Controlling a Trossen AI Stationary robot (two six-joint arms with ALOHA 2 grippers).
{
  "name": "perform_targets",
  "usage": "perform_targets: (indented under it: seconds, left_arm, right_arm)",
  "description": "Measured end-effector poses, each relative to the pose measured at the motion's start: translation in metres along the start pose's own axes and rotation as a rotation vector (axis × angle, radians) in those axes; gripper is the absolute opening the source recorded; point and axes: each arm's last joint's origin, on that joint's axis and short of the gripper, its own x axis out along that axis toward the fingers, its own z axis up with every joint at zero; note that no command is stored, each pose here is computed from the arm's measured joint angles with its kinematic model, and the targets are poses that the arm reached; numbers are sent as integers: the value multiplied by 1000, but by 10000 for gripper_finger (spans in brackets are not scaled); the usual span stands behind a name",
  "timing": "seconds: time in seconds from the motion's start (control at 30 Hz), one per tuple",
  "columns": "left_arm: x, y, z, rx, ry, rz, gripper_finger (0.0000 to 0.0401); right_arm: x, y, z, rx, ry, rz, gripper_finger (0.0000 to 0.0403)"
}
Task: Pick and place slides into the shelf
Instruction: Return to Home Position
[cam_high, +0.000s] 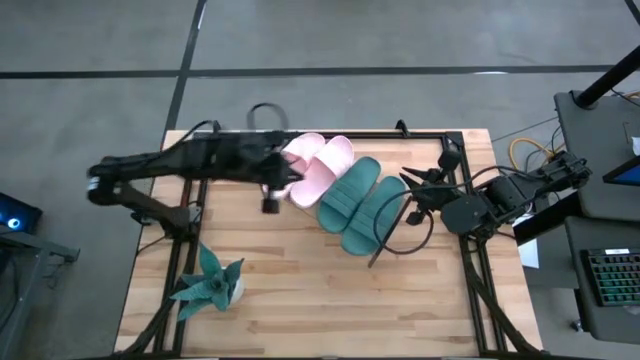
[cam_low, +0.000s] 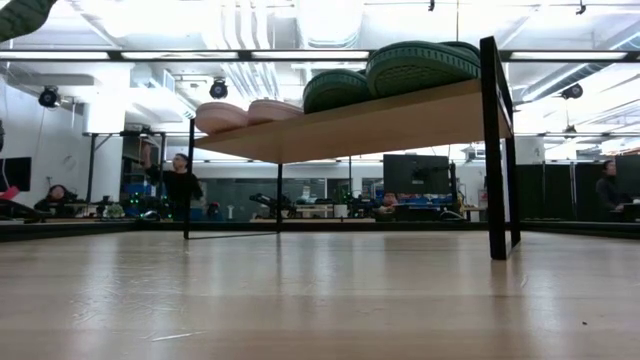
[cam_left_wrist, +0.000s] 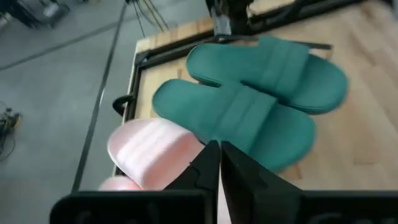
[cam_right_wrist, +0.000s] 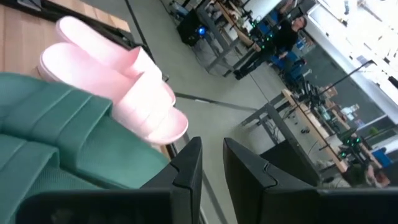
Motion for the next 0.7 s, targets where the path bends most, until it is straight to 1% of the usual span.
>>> perform_targets:
  seconds: [0.07, 0.13, 0.23, 0.3, 0.37, 0.5, 0.7]
  left_arm:
    - [-12, -12, -21, -27, -50, 4, 0]
    - [-18, -25, -47, -61, -108, 44, 0]
    - [-19, -47, -89, -78, -182, 176, 0]
    - [-23, -58, -113, -100, -255, 235, 0]
    - [-28, -67, -133, -121, -316, 238, 0]
    - [-34, -81, -168, -163, -344, 198, 0]
    - [-36, -94, -204, -185, -414, 190, 0]
  right_arm:
    - [1, 3, -4, 10, 12, 0, 56]
    - [3, 7, -7, 5, 20, 1, 56]
    - [6, 13, -13, -7, 34, 1, 56]
    - [7, 16, -17, -5, 41, 1, 56]
    - [8, 19, -20, 1, 47, 1, 56]
    - [10, 24, -24, 26, 56, -1, 56]
    - [12, 29, -29, 85, 64, -3, 56]
